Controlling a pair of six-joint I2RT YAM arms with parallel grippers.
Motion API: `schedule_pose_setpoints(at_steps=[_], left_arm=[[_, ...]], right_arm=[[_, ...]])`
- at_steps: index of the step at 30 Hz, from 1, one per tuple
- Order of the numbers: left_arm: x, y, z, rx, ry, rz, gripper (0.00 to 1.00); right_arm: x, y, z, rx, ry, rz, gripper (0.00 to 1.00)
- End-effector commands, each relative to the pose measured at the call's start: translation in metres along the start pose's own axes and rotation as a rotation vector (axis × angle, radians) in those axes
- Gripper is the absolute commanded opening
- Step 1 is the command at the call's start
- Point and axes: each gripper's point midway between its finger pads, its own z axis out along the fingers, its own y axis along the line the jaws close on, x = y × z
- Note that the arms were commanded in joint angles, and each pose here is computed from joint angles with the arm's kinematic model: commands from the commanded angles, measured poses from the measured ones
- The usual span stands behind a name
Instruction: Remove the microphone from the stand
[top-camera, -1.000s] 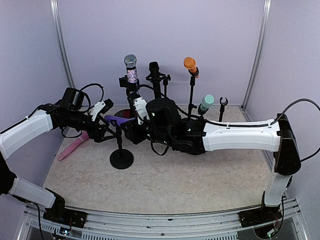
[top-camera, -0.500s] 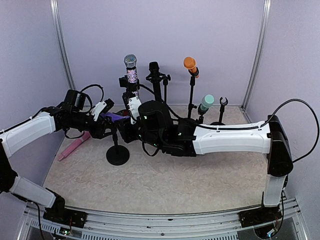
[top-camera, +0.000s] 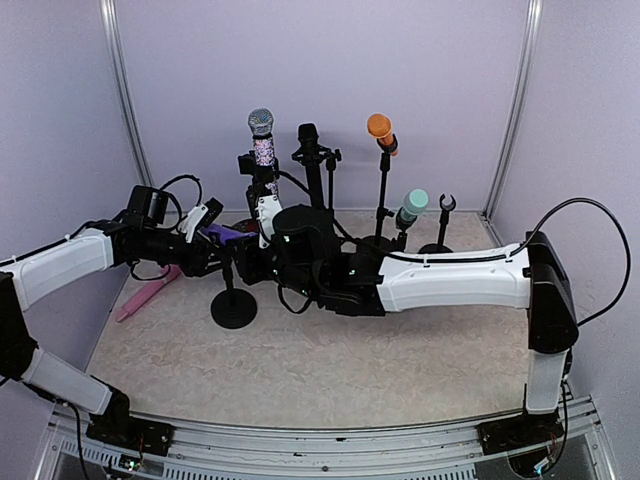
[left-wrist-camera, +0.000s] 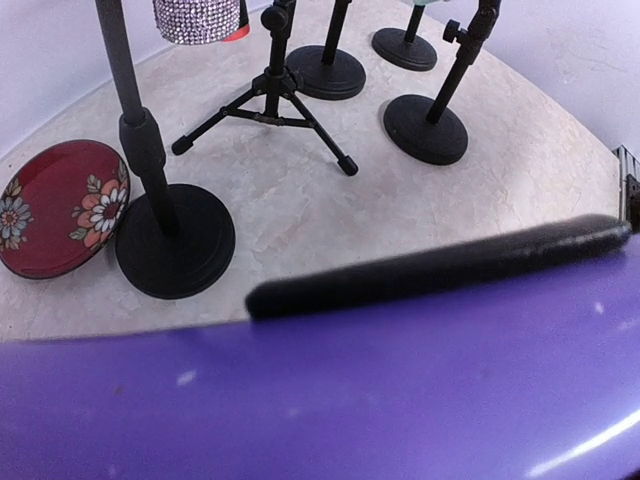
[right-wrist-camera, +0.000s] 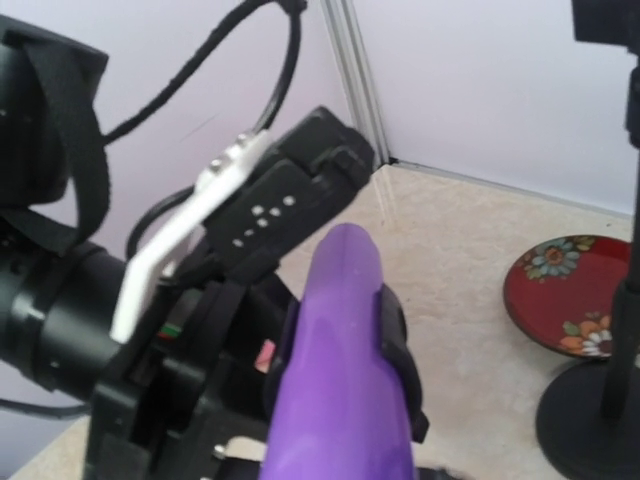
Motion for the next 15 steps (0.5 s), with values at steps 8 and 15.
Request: schedule_pose_setpoints(at_steps=[8,15], left_arm=[[-0.004,0.019,0.004,-0.040,-0.058,-0.010,0.30],[-0.008,0.046,-0.011,-0.123,-0.102,-0.016,0.04]], right_arm=[[-0.033,0.052,-0.006,-0.211,-0.092,0.147,0.00],[-0.036,0.039,-0.022,-0.181,-0.103,0.147,0.00]])
